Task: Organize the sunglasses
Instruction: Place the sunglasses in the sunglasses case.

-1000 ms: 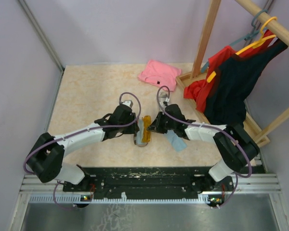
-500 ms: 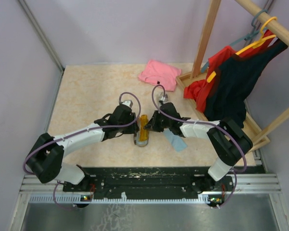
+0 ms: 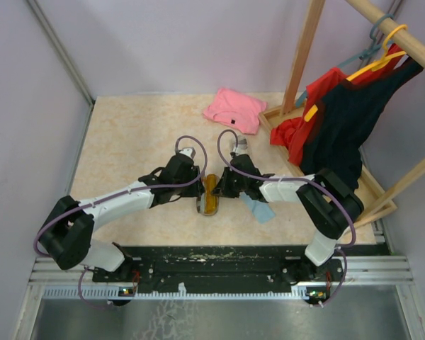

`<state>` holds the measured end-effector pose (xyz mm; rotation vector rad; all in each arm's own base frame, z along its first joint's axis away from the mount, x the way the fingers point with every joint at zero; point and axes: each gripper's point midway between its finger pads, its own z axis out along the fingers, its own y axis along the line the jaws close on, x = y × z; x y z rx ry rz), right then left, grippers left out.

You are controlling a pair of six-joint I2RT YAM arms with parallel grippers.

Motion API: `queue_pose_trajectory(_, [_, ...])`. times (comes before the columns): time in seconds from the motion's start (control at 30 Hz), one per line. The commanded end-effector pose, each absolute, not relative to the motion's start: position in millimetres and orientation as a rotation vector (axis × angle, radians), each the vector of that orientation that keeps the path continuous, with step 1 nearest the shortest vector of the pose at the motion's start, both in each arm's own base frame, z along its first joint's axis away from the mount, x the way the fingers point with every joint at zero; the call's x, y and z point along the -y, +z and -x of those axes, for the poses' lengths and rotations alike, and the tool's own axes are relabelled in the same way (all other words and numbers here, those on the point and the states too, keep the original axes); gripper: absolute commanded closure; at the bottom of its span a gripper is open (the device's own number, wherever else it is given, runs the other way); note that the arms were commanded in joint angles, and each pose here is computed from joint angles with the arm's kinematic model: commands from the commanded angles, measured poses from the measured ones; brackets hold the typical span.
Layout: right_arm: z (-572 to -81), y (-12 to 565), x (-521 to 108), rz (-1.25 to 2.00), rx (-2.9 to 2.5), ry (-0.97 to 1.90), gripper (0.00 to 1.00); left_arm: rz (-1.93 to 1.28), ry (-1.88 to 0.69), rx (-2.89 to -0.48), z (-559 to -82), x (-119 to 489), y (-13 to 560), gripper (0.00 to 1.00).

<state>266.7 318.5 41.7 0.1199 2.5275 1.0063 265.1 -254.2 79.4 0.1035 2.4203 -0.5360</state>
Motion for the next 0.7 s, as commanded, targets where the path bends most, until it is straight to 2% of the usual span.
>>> queue_pose_trajectory(0.0, [-282.0,60.5,-333.9,-0.081,-2.447,1.044,1.0,-0.126,-0.574,-2.381,-265.1,260.4,89.5,0.58])
queue_pose_trajectory(0.4, [-282.3,56.1,-336.3,-0.082,-2.453,1.046,1.0,-0.128,-0.575,-2.379,-264.6,260.2,90.3,0.58])
queue_pose_trajectory(0.67, [-284.2,62.2,-333.3,-0.064,-2.439,1.023,0.88,-0.127,-0.574,-2.377,-264.8,259.7,91.2,0.58])
